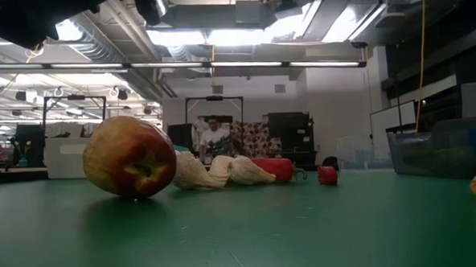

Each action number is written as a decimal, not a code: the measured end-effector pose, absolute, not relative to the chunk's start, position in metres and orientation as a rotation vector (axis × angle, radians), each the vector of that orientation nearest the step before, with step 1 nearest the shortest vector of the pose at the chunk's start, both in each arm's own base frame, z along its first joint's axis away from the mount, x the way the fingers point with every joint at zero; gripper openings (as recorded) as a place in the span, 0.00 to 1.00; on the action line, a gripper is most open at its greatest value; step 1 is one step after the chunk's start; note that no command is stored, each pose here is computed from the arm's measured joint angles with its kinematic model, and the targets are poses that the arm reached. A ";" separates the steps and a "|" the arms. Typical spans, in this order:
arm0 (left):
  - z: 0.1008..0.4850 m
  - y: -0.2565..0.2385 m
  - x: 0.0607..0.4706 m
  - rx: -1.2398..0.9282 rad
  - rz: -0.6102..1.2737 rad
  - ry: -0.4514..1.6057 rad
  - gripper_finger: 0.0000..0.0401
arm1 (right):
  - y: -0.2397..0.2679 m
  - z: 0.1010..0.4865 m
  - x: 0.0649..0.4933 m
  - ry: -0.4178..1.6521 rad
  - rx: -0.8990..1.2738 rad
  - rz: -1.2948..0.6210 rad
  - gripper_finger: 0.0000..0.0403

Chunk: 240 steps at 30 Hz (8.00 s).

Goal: Sort produce into baskets
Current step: Put the yellow lemon into the white bin, then put the white garlic into the transparent bin, then put the orange chili pepper into the blue bin

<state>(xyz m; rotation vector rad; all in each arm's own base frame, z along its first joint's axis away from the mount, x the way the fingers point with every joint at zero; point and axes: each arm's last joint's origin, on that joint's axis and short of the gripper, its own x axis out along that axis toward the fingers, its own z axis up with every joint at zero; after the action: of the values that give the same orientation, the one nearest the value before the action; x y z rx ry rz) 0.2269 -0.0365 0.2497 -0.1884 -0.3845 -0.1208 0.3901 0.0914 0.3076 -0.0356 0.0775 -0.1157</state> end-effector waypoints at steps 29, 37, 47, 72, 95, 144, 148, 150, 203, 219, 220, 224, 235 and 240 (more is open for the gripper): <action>0.216 0.036 0.176 -0.083 1.235 0.124 0.46 | 0.087 0.258 0.374 0.575 0.018 -0.177 0.76; 0.190 0.068 0.146 -0.199 1.499 0.260 0.49 | 0.086 0.256 0.373 0.599 0.009 -0.179 0.76; 0.185 0.084 0.136 -0.254 1.517 0.370 0.72 | 0.087 0.254 0.371 0.630 0.030 -0.164 0.76; 0.206 -0.013 0.184 -0.314 0.514 0.301 0.72 | 0.076 0.170 0.362 0.738 -0.055 -0.227 0.76; 0.206 -0.017 0.182 -0.298 0.557 0.281 0.72 | 0.053 0.134 0.378 0.786 -0.029 -0.211 0.76; 0.202 -0.016 0.180 -0.316 0.592 0.307 0.72 | -0.046 0.212 0.322 0.898 -0.074 -0.938 0.30; 0.202 -0.016 0.180 -0.292 0.589 0.314 0.72 | -0.081 0.200 0.300 0.970 0.058 -1.130 0.30; 0.202 -0.016 0.180 -0.292 0.589 0.314 0.72 | -0.098 0.197 0.289 0.984 0.144 -1.230 0.30; 0.197 -0.026 0.176 -0.277 0.543 0.366 0.72 | 0.110 0.246 0.269 1.377 0.014 -0.117 0.73; 0.197 -0.026 0.176 -0.287 0.547 0.365 0.72 | 0.157 0.183 0.257 1.396 0.061 -0.052 0.73; 0.197 -0.026 0.176 -0.288 0.548 0.364 0.72 | 0.158 0.179 0.257 1.415 0.058 -0.051 0.73; 0.196 -0.026 0.175 -0.284 0.555 0.380 0.72 | 0.160 0.163 0.259 1.490 0.045 -0.021 0.73; 0.195 -0.026 0.174 -0.277 0.562 0.391 0.72 | 0.162 0.147 0.264 1.520 0.007 -0.048 0.59; 0.194 -0.025 0.174 -0.276 0.564 0.397 0.72 | 0.163 0.152 0.269 1.491 -0.011 -0.082 0.28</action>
<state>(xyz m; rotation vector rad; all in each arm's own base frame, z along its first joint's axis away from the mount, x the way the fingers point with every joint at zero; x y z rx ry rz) 0.1738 -0.0254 0.1940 -0.2762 0.3966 0.5641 0.2687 0.1631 0.1519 -0.0106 1.4905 -0.0815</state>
